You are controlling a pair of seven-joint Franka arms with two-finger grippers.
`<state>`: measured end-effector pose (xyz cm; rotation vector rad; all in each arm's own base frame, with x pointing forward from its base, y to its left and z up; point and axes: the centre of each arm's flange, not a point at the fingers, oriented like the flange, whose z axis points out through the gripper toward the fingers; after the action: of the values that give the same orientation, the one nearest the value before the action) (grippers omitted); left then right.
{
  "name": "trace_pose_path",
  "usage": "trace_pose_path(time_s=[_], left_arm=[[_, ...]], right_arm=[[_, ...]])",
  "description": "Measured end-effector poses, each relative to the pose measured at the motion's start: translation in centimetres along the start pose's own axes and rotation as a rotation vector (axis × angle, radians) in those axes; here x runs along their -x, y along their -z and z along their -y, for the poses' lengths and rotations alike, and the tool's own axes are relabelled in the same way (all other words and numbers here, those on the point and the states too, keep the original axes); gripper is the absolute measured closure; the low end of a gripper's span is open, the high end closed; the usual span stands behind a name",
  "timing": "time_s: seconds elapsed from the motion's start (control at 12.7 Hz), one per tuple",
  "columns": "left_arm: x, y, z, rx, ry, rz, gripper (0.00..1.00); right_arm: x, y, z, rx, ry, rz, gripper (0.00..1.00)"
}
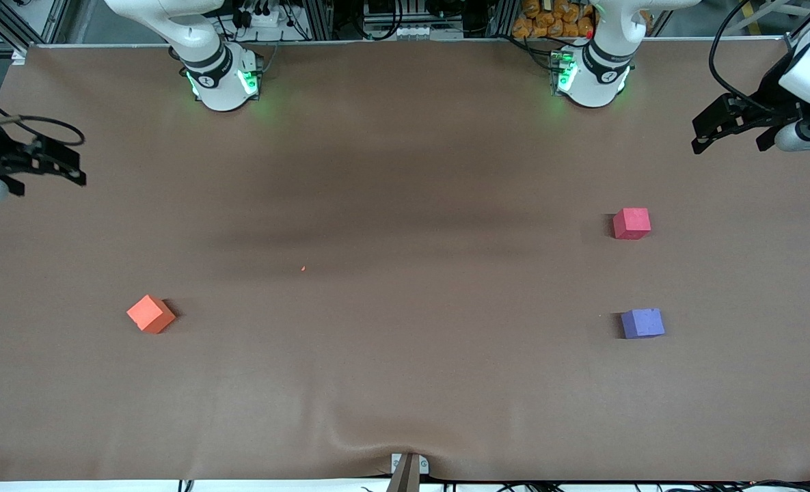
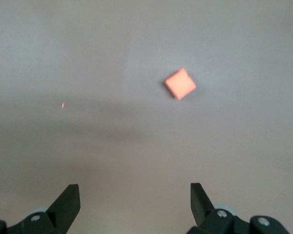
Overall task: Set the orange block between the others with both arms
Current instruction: 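Move the right gripper out from its rest pose toward the orange cube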
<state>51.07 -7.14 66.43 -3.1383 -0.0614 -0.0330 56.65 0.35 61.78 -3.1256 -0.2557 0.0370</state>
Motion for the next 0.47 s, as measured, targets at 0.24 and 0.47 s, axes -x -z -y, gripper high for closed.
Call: trace_pose_path(time_s=[0.24, 0.47], left_arm=[[0.0, 0.1, 0.0, 0.0, 0.0, -0.002, 0.0], [0.0, 0.1, 0.0, 0.0, 0.0, -0.002, 0.0]], right_arm=[[0.1, -1.4, -0.2, -0.003, -0.062, 0.046, 0.0], [0.8, -1.3, -0.4, -0.007, -0.081, 0.073, 0.0]])
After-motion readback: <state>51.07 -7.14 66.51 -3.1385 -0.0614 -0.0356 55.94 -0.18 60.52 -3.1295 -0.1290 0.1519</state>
